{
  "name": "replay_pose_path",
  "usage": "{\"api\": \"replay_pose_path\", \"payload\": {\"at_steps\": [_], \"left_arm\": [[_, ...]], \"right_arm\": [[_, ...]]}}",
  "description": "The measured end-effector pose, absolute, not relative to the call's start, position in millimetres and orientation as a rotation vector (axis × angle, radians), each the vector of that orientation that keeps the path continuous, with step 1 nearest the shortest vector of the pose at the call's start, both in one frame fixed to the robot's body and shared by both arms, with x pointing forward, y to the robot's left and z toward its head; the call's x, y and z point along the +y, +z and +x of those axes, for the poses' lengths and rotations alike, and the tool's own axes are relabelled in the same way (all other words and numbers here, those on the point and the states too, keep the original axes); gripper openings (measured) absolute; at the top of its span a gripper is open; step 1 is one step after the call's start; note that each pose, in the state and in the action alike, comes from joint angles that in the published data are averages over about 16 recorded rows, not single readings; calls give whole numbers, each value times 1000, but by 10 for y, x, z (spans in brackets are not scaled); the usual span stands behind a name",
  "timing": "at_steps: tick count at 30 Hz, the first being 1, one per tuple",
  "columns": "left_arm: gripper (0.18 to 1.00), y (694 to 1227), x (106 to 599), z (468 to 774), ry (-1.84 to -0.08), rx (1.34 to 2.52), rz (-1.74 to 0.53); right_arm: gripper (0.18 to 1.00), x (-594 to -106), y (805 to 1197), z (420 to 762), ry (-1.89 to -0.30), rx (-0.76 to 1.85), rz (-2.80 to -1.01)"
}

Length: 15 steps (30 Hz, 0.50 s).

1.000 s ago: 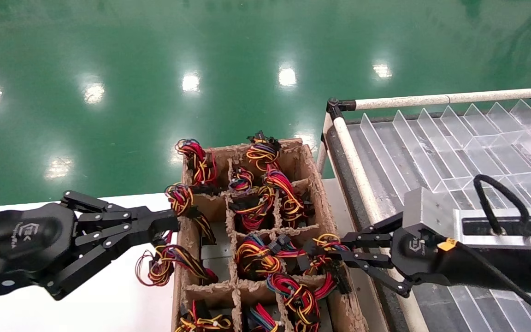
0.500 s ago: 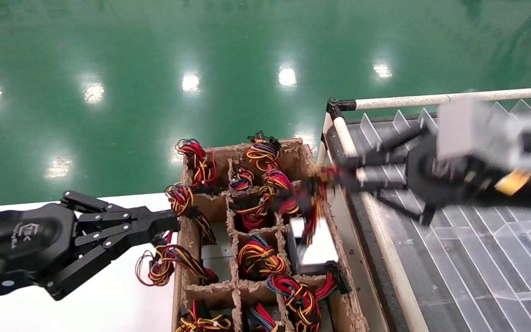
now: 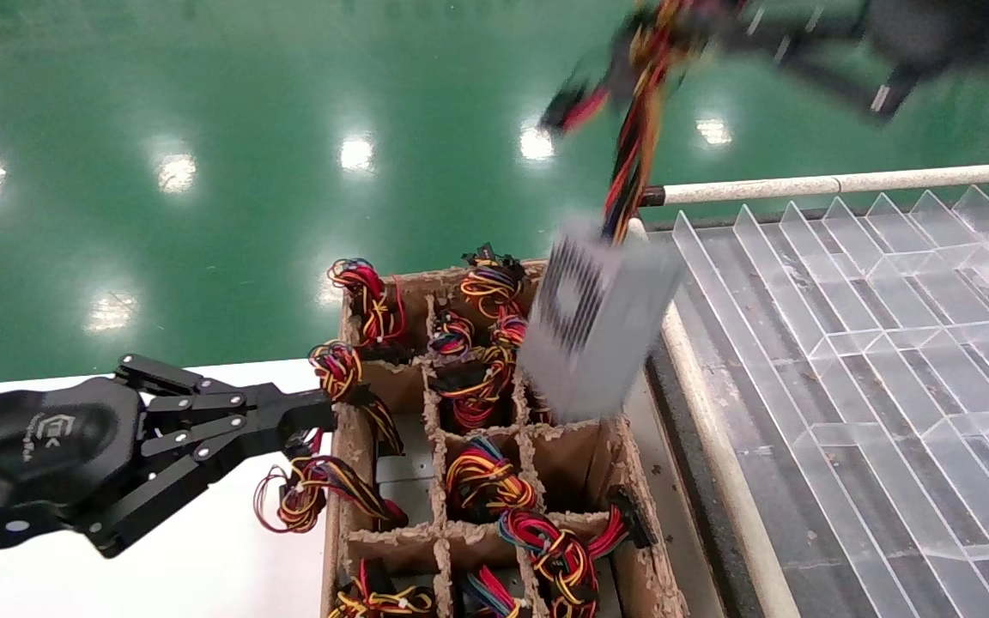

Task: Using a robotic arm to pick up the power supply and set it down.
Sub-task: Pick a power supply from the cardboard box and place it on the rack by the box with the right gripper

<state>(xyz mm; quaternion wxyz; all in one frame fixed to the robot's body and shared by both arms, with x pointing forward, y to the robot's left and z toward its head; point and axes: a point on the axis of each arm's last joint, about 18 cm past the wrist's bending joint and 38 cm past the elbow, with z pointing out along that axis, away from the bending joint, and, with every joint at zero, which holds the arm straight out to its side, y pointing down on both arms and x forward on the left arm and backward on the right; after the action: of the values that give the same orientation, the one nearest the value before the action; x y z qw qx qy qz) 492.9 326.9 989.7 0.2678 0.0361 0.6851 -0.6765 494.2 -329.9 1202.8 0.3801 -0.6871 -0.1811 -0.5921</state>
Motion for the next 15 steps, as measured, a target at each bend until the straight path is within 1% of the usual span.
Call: {"api": "replay_pose_path", "payload": {"at_steps": [4, 8, 15], "left_arm": [[191, 9897, 3269, 4929, -1825, 1848, 97], [191, 9897, 3269, 4929, -1825, 1848, 97], [191, 9897, 3269, 4929, -1825, 1848, 97]], "right_arm": [[239, -3417, 12279, 5064, -1620, -449, -1739], [239, -3545, 12459, 5272, -1707, -407, -1747], [239, -3780, 12566, 5754, -1802, -262, -1789]]}}
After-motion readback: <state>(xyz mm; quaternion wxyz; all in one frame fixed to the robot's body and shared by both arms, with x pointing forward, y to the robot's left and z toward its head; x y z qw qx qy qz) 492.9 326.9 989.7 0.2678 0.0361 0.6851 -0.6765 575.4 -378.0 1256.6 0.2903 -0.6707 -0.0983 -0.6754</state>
